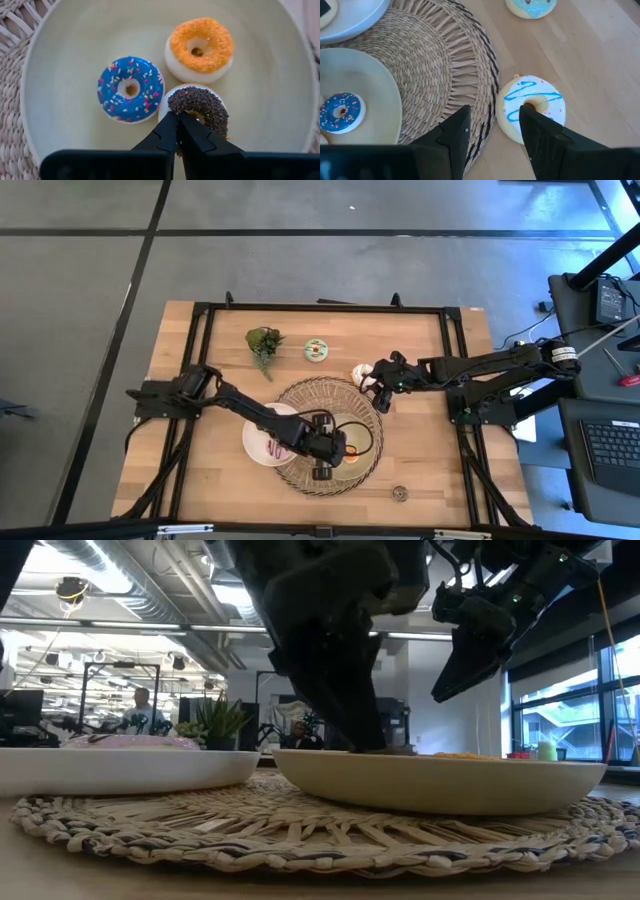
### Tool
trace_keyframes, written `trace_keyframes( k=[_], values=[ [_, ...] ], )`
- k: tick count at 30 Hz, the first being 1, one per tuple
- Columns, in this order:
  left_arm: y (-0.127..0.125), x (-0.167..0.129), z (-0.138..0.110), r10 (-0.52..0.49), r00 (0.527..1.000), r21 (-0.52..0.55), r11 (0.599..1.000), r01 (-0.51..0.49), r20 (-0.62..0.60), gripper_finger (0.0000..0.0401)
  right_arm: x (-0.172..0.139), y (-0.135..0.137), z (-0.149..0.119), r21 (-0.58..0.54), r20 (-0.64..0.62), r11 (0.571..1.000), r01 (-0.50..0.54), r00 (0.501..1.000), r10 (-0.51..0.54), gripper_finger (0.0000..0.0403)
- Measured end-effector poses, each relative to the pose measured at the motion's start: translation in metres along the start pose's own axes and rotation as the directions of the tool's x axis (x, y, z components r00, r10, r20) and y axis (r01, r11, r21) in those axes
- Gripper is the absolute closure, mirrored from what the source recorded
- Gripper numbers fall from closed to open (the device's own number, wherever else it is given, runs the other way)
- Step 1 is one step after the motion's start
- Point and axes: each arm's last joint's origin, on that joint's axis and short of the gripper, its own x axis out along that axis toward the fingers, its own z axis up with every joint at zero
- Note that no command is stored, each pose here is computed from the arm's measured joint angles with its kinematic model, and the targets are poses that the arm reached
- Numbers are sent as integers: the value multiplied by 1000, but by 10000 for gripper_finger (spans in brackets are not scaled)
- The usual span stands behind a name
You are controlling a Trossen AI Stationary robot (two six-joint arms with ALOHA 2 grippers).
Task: Pick & Place donuts
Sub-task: Put the small black donut on the brown plate
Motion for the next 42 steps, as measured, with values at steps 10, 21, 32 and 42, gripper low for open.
trace_keyframes(
  k=[10, 21, 32, 42],
  values=[
    [-1, 3, -1, -4, 1000, 2, 1000, 4, 0, 369, 0, 0, 0, -1, -5, 1000, -7, 1000, 7, 232],
    [3, 4, 0, 2, 1000, -9, 1000, -2, -2, 355, 0, 0, 0, -1, -6, 1000, -8, 1000, 8, 232],
    [5, 0, 2, 5, 1000, -9, 1000, -5, -3, 291, 0, 0, 0, -2, -6, 1000, -8, 1000, 8, 232],
    [7, -9, 5, -30, 1000, -13, 999, 30, -8, 272, 0, 1, -1, -4, -14, 1000, -29, 999, 29, 232]
  ],
)
